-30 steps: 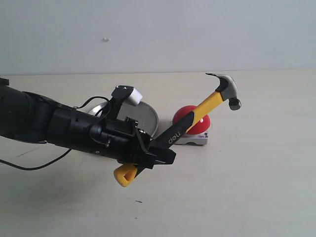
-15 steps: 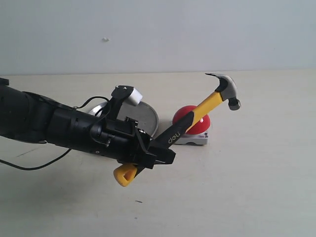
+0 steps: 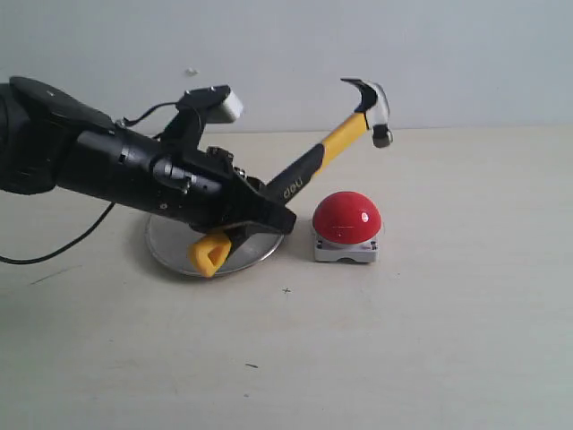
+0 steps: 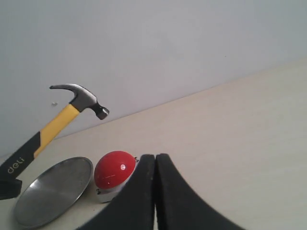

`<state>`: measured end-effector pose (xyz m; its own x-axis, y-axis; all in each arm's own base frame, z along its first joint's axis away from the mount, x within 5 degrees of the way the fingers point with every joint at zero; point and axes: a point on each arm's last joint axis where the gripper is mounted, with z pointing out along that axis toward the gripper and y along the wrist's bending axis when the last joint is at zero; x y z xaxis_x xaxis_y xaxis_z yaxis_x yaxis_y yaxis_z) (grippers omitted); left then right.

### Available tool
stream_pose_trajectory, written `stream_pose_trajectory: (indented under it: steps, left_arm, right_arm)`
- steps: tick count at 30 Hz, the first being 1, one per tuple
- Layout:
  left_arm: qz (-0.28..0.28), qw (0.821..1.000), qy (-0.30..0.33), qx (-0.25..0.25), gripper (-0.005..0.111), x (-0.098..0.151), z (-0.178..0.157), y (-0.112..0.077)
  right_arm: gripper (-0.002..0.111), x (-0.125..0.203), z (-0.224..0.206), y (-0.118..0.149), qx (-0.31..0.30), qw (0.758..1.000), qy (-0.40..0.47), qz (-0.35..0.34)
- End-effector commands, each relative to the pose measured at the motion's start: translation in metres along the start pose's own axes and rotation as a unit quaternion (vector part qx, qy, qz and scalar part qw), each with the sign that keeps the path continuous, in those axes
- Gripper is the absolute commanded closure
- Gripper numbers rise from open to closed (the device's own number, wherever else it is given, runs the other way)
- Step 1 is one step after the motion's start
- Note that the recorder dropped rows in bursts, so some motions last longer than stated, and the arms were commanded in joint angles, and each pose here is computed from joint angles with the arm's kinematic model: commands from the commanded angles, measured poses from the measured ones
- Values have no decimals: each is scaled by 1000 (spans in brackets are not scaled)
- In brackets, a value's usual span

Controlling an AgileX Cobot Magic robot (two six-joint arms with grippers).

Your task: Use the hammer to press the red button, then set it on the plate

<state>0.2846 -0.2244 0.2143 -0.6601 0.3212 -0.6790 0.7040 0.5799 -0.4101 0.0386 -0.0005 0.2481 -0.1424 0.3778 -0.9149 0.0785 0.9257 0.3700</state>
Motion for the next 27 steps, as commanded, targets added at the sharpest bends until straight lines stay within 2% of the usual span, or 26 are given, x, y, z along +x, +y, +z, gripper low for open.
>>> stream_pose_trajectory:
  steps: [1, 4, 10, 14, 19, 21, 23, 27]
  left_arm:
    - [-22, 998, -31, -47, 107, -16, -21, -7]
    - [-17, 996, -24, -81, 107, -16, -28, -14]
    - [-1, 993, -5, -116, 107, -12, -28, -31]
    - [4, 988, 25, -154, 107, -5, -27, -34]
    - [-14, 973, 62, -223, 107, 3, -29, -29]
    - [-17, 958, 86, -274, 107, 9, -32, -27]
    - [-7, 948, 92, -304, 107, 12, -31, -31]
    - [4, 956, 68, -287, 107, 10, -25, -48]
  right_arm:
    - [108, 1, 0, -1, 2, 1000, -1, -9]
    - [108, 1, 0, -1, 2, 1000, -1, -9]
    - [108, 1, 0, -1, 2, 1000, -1, -9]
    - [108, 1, 0, -1, 2, 1000, -1, -9]
    - [108, 1, 0, -1, 2, 1000, -1, -9]
    - [108, 1, 0, -1, 2, 1000, -1, -9]
    - [108, 1, 0, -1, 2, 1000, -1, -9]
    - [108, 1, 0, -1, 2, 1000, -1, -9]
